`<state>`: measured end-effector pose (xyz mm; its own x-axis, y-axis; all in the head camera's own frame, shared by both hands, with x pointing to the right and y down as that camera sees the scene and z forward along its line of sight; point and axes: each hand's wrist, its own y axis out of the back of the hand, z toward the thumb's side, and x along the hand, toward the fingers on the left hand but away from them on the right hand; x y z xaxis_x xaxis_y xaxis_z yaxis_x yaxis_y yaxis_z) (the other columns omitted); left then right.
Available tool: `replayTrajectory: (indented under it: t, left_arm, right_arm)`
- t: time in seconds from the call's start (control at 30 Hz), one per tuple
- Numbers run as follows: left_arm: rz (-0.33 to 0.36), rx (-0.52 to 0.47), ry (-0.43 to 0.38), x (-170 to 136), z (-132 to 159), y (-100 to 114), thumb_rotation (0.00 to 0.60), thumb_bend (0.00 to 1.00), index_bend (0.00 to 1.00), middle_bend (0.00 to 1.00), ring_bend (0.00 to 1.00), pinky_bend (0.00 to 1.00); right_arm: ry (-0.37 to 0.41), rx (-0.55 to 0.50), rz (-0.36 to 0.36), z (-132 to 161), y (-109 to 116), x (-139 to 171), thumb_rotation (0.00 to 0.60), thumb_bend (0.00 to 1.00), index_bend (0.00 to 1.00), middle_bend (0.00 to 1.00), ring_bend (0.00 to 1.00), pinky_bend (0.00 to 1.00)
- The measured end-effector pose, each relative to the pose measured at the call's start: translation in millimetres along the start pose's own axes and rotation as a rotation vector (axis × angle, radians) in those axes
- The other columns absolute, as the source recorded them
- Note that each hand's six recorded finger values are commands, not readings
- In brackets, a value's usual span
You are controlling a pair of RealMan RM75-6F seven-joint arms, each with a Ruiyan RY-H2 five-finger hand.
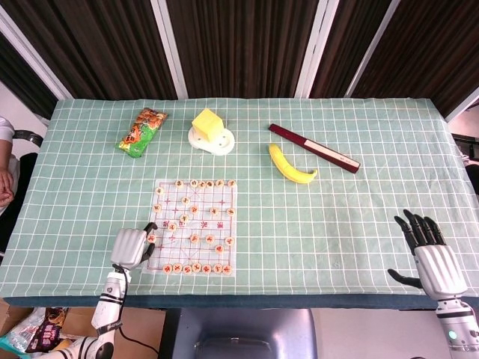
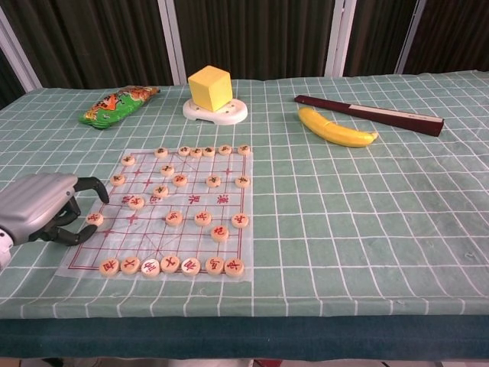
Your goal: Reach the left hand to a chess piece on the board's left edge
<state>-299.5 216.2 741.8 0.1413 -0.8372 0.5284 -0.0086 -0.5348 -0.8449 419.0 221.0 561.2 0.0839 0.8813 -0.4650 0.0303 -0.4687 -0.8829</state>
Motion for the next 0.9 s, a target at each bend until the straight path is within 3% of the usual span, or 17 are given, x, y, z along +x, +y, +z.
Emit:
replayTrajectory:
  t: [0.57, 0.9]
  left_arm:
    - [-0.038, 0.015, 0.018, -1.2, -5.8, -3.7, 0.600, 0.33, 0.42, 1.00, 1.00, 1.00]
    - [-0.029, 0.010, 0.023, 0.5, -6.7, -1.7, 0.599, 0.33, 0.51, 1.00, 1.00, 1.00]
  right_arm:
    - [-0.001, 0.000, -0.002, 0.9, -0.7, -0.4, 0.600, 0.22, 0.00, 0.00, 0.00, 0.00]
    - [0.001, 0.001, -0.001, 1.0, -0.9, -0.4, 0.600, 0.22, 0.00, 0.00, 0.00, 0.00]
